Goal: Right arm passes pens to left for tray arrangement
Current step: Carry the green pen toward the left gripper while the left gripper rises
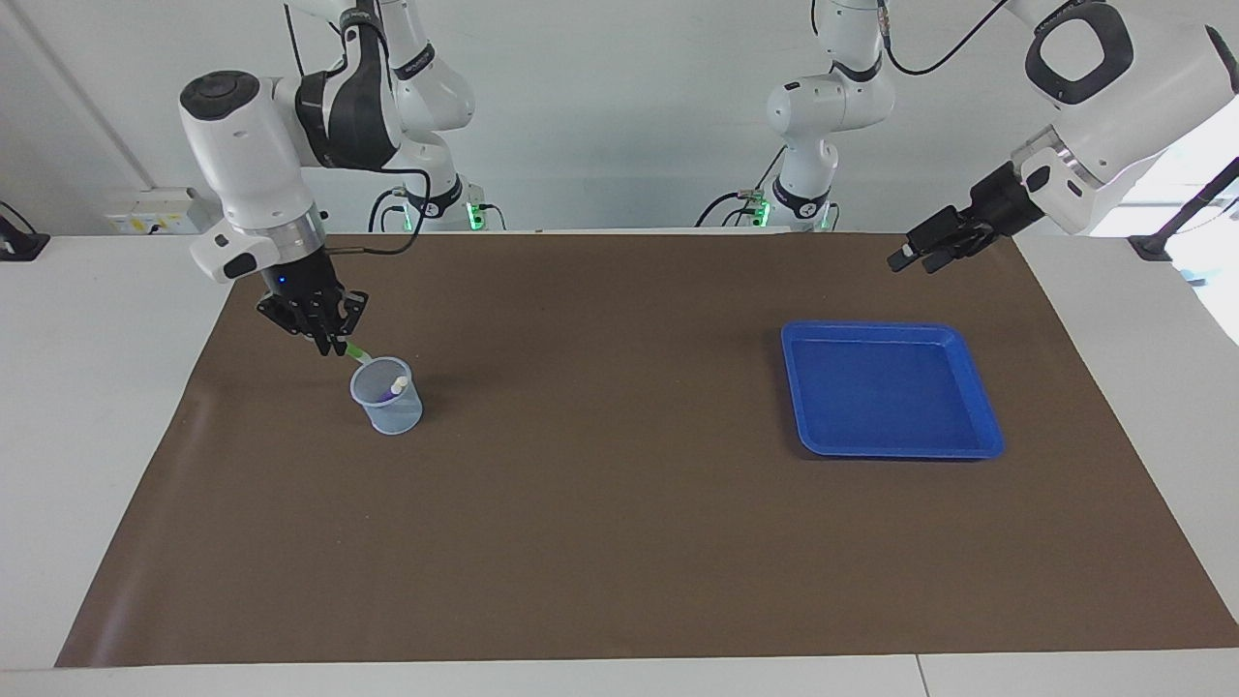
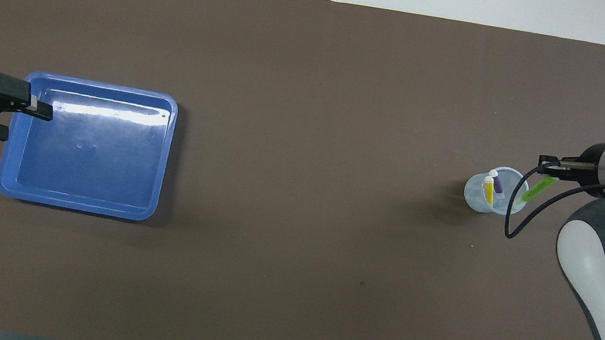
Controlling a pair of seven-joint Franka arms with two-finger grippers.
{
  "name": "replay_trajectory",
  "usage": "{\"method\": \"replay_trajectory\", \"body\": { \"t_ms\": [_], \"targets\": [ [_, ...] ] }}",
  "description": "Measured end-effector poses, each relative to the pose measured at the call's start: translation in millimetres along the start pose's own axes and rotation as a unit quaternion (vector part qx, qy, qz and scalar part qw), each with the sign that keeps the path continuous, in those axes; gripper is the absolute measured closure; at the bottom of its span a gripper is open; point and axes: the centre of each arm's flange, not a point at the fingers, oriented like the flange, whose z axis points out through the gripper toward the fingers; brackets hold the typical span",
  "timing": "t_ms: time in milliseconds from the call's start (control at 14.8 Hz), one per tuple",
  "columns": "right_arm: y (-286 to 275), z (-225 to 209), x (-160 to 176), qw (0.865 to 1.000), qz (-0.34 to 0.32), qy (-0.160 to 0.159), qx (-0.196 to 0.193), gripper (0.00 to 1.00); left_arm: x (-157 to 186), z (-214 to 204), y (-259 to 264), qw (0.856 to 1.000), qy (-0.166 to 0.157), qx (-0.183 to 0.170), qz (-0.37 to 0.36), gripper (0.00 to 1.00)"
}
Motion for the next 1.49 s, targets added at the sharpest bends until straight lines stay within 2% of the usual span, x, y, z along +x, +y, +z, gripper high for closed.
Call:
{"method": "replay_trajectory", "body": {
  "t_ms": [203, 406, 609, 812, 1015, 1218, 1285, 1353, 1488],
  "targets": [
    [-4, -27, 1, 0.999, 0.026, -0.002, 0.023, 0.83, 1, 19, -5, 0.997, -0.022, -0.067, -0.026, 0.00],
    [-27, -32, 2, 0.991, 0.110, -0.011, 0.076, 0.83, 0, 34, -9, 0.991, -0.042, -0.117, -0.052, 0.00],
    [-77, -36, 1, 0.969, 0.206, -0.027, 0.136, 0.83, 0, 49, -14, 0.982, -0.061, -0.163, -0.079, 0.00],
    [-140, -43, -5, 0.941, 0.297, -0.034, 0.162, 0.83, 1, 62, -17, 0.968, -0.075, -0.210, -0.112, 0.00],
    [-194, -46, -9, 0.888, 0.405, -0.058, 0.211, 0.83, -1, 76, -17, 0.957, -0.092, -0.239, -0.137, 0.00],
    [-229, -54, 6, 0.819, 0.505, -0.096, 0.254, 0.83, -9, 102, -7, 0.951, -0.112, -0.247, -0.148, 0.00],
    [-242, -59, 14, 0.792, 0.539, -0.110, 0.264, 0.83, -12, 110, -4, 0.948, -0.119, -0.252, -0.152, 0.00],
    [-256, -63, 20, 0.772, 0.563, -0.123, 0.269, 0.83, -14, 116, -2, 0.945, -0.125, -0.259, -0.155, 0.00],
    [-286, -67, 30, 0.739, 0.599, -0.147, 0.273, 0.83, -18, 127, 9, 0.939, -0.129, -0.270, -0.168, 0.00]
  ]
}}
